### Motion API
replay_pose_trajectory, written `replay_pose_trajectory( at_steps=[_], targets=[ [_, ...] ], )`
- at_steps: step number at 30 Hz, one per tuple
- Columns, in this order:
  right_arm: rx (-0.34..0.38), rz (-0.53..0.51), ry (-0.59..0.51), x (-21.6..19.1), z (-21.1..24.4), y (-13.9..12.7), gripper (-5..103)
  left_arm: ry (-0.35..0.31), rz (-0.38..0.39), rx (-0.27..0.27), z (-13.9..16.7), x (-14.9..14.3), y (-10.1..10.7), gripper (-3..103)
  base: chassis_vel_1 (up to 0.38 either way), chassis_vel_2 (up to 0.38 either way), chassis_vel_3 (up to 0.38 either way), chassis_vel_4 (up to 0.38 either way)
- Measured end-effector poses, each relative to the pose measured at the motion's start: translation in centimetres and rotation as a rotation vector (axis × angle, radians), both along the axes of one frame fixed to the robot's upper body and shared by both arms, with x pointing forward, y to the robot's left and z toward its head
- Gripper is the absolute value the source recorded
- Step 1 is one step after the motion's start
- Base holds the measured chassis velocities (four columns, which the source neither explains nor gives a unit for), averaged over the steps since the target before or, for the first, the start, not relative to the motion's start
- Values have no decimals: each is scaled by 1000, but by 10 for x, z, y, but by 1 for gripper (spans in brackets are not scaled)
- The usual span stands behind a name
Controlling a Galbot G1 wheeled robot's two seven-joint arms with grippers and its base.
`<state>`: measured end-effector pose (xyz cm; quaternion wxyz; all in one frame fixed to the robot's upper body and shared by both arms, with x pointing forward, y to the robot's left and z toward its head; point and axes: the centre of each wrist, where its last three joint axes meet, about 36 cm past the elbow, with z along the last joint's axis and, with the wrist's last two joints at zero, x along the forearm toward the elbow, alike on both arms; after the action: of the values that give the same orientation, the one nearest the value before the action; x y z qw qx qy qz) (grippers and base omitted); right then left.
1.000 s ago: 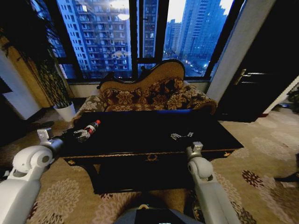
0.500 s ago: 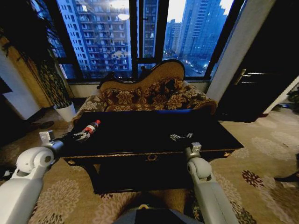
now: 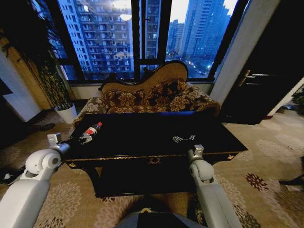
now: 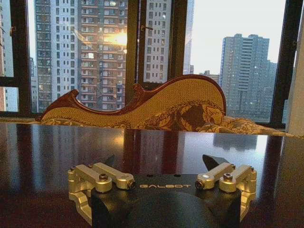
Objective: Move to the front of the table and place the trash on the table into the trash bin.
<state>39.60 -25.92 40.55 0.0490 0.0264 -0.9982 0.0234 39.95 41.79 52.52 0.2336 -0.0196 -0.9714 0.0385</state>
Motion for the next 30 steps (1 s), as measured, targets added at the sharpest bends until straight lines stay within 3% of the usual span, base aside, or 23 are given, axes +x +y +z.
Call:
replay_pose_trajectory(
  at_steps=[2, 6, 7, 12, 20, 23, 24, 27, 28, 30],
  targets=[
    [0, 0, 0, 0, 0, 0, 100, 1, 3, 1, -1, 0, -1, 97, 0, 0, 0, 0],
    [0, 1, 0, 1, 0, 0, 100, 1, 7, -2, -1, 0, -2, 76, 0, 0, 0, 0],
    [0, 1, 0, 1, 0, 0, 100, 1, 7, -2, -1, 0, -2, 76, 0, 0, 0, 0],
    [-3, 2, -2, 2, 1, -1, 100, -1, 8, -6, -2, -1, -2, 55, 0, 0, 0, 0],
    [2, 0, -9, 1, 3, -2, 100, -20, 5, 1, 2, -3, -5, 43, 0, 0, 0, 0],
    [62, 23, -51, -7, 18, 3, 100, -169, 5, 75, 4, -13, -19, 41, 0, 0, 0, 0],
    [62, 23, -51, -7, 18, 3, 100, -169, 5, 75, 4, -13, -19, 41, 0, 0, 0, 0],
    [150, 107, -72, -24, 45, 19, 100, -332, -28, 144, 8, -28, -41, 41, 0, 0, 0, 0],
    [150, 107, -72, -24, 45, 19, 100, -332, -28, 144, 8, -28, -41, 41, 0, 0, 0, 0],
    [225, 187, -51, -36, 60, 31, 100, -417, -56, 184, 14, -41, -58, 41, 0, 0, 0, 0]
  ],
)
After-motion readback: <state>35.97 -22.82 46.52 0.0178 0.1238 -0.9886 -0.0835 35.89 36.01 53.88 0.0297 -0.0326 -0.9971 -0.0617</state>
